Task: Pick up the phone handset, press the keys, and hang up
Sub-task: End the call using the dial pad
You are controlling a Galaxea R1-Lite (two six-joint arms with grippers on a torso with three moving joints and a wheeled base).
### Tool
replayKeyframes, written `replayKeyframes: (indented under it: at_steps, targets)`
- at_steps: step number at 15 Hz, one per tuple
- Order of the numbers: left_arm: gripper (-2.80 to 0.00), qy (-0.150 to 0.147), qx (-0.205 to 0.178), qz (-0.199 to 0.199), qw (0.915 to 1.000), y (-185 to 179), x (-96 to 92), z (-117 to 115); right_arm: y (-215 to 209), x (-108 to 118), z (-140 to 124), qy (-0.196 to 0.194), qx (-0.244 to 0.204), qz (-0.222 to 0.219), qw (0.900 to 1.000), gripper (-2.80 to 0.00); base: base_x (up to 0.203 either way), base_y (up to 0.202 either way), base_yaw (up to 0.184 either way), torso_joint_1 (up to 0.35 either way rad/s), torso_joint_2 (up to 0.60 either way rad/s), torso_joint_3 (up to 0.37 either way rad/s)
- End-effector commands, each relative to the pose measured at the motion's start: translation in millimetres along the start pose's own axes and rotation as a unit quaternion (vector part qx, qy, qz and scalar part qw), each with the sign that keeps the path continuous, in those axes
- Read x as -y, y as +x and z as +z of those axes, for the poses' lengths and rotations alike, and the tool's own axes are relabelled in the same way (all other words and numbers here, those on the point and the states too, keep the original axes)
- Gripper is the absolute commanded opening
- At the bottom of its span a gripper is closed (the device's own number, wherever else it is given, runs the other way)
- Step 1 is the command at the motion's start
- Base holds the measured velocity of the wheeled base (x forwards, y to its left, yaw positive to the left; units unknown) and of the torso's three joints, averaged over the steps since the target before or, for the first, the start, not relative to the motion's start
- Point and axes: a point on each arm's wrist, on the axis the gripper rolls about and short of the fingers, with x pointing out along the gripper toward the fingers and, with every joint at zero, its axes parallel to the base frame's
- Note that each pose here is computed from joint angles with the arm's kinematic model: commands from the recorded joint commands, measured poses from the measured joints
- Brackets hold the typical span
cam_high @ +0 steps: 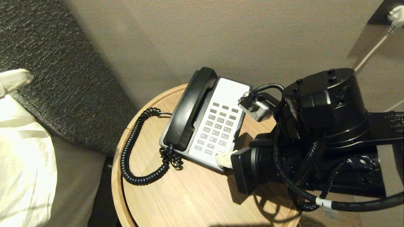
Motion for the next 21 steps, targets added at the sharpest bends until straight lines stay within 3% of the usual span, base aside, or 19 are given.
replayKeyframes:
  at_steps: [1,9,21]
  targets:
    - [-2.80,-0.001,0.000,0.001,1.0000,-1.0,-0.5,-0.7,1.1,-0.2,-0.8,0.000,-0.003,-0.001,1.000,-2.80,0.000,0.000,0.000,0.000,0.00,0.000]
    - [-2.80,-0.002,-0.003,0.002,1.0000,-3.0,-1.7,-4.2,-9.9,-1.4,5.5,0.003,0.015,0.005,1.000,-2.80,0.000,0.000,0.000,0.000,0.00,0.000]
    - [-2.80,-0.005,0.003,0.001,1.0000,-6.6,-2.9,-2.3,2.0,0.0,-0.7,0.001,-0.001,-0.007,1.000,-2.80,0.000,0.000,0.000,0.000,0.00,0.000]
